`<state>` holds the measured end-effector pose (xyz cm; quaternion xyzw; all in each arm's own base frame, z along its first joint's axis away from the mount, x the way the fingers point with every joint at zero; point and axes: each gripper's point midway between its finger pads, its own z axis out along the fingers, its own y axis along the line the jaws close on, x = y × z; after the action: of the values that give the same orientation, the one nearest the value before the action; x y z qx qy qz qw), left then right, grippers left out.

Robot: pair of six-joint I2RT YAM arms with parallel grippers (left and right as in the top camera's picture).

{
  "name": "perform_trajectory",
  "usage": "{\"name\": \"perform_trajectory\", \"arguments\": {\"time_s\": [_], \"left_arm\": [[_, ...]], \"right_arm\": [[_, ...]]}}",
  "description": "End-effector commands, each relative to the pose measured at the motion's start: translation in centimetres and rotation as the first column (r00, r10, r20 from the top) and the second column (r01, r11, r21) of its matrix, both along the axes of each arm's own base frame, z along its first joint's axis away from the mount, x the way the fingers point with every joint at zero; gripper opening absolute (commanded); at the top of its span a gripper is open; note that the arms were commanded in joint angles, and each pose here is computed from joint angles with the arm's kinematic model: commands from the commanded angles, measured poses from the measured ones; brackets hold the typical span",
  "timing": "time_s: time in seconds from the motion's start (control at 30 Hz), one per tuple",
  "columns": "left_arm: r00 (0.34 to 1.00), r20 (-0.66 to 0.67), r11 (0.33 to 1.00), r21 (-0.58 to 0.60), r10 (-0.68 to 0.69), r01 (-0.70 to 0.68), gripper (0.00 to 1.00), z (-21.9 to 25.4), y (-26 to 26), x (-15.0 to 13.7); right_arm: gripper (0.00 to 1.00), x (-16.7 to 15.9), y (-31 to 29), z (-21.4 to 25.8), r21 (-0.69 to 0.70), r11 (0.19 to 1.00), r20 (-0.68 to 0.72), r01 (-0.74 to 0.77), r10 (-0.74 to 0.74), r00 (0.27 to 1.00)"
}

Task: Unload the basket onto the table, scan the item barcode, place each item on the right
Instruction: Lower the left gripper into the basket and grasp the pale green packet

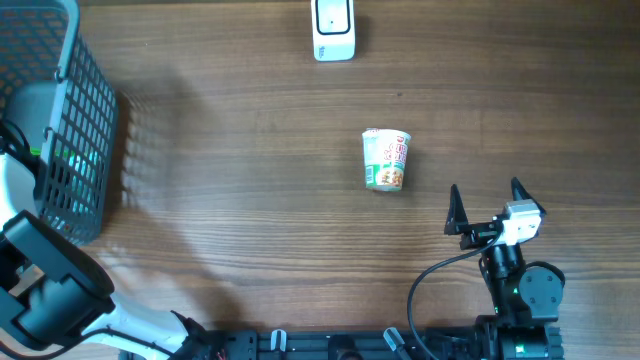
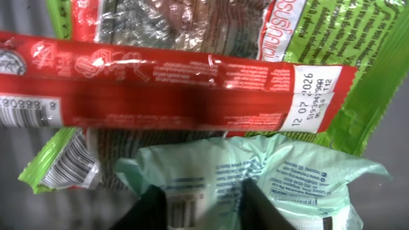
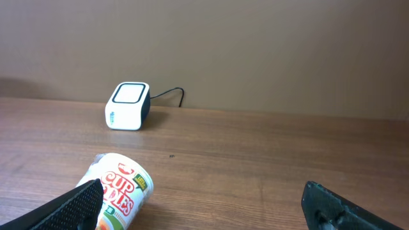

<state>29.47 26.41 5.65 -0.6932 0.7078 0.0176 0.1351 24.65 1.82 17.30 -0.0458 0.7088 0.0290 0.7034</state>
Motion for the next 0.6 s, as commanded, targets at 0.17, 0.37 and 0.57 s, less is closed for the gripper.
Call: {"name": "perform_trajectory", "arguments": {"time_s": [0.17, 0.37, 0.57], "left_arm": [[0.993, 0.116, 0.996, 0.087, -0.021, 0.011, 0.04, 5.6, -0.1, 0.8], [0.968, 0.246, 0.98, 0.2, -0.042, -0.008, 0.04, 11.4, 0.4, 1.3], [0.903, 0.418, 0.934, 0.351, -0.096, -0.063, 0.04, 19.1, 0.8, 1.8]], "right_arm": [[1.0, 0.0, -0.1, 0.2, 0.001, 1.0, 0.011, 0.004, -0.004, 1.0], [1.0, 0.0, -0.1, 0.2, 0.0, 1.0, 0.011, 0.004, -0.004, 1.0], [1.0, 0.0, -0.1, 0.2, 0.0, 1.0, 0.011, 0.003, -0.003, 1.0]]}}
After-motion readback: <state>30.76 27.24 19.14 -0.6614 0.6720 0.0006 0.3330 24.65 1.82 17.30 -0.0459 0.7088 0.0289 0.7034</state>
